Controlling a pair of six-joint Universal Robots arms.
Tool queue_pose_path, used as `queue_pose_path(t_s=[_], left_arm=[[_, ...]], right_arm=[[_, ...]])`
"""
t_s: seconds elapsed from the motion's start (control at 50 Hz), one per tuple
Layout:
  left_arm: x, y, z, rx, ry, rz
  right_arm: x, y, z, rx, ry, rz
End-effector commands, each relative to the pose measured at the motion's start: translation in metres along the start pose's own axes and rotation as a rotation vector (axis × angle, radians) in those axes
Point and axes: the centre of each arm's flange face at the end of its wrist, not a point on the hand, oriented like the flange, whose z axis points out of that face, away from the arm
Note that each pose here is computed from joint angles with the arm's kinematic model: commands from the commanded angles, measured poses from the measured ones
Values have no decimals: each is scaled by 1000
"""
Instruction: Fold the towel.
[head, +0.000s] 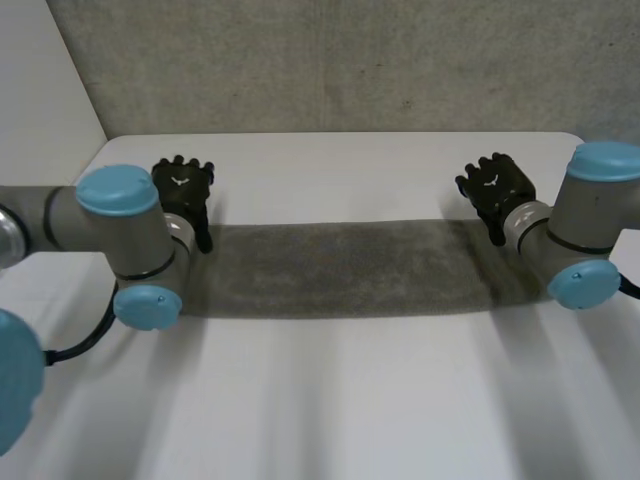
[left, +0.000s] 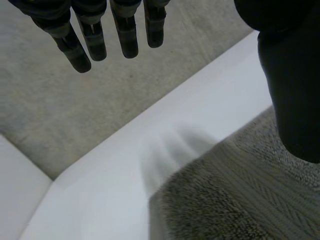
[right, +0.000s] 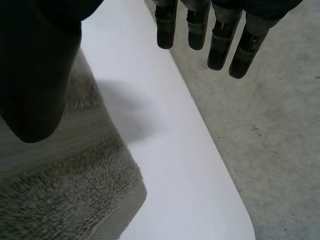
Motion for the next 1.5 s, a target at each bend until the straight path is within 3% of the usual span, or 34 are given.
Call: queue_pose_path(t_s=[0.02,0.22,0.34,0.5,0.6,0.82,0.94,1.0,1.1,1.14,1.16,1.18,1.2,1.22,1.24,1.28,1.3,1.36,1.38,1.42,1.5], left_arm=[[-20,-24,-38,4,-25,-9],[-19,-7,-90,-3,14,-57],[-9,7,-103,-33,96,-117],[0,-1,-107,-6,274,-303],[1,3,-108,-19,331,-349],[-15,-6,-107,16,303,-368],[-24,-12,-109,39,281,-382],[-26,-18,-110,69,275,-394],[-29,-24,-111,108,265,-399],[-29,-25,-112,112,264,-399],[-29,-25,-112,112,264,-399],[-29,-25,-112,112,264,-399],[-29,-25,-112,112,264,-399],[-29,-25,-112,112,264,-399],[-29,-25,-112,112,266,-399],[-28,-25,-112,112,266,-399],[-29,-25,-112,112,265,-399],[-29,-25,-112,112,263,-397],[-29,-25,-112,112,263,-397],[-29,-24,-111,110,262,-399],[-30,-24,-111,111,260,-397]], right_arm=[[12,-22,-46,-10,-17,121],[-4,-6,-94,-148,-92,204],[-3,14,-97,-195,-99,230],[-9,40,-83,-225,-89,241],[-1,50,-74,-216,-41,241],[17,69,-69,-252,27,246],[54,76,-74,-285,130,222],[91,88,-80,-317,207,134],[104,86,-78,-314,224,28],[99,45,-73,-213,217,-65],[99,45,-73,-213,217,-65],[84,8,-69,-109,197,-93],[84,7,-69,-108,197,-93],[67,-28,-67,-9,173,-112],[66,-29,-67,-8,172,-112],[39,-78,-70,137,139,-126],[38,-78,-70,138,139,-126],[-33,-148,-86,384,23,-148],[-34,-148,-86,385,22,-148],[-96,-165,-97,488,-118,-162],[-144,-165,-105,520,-238,-170]])
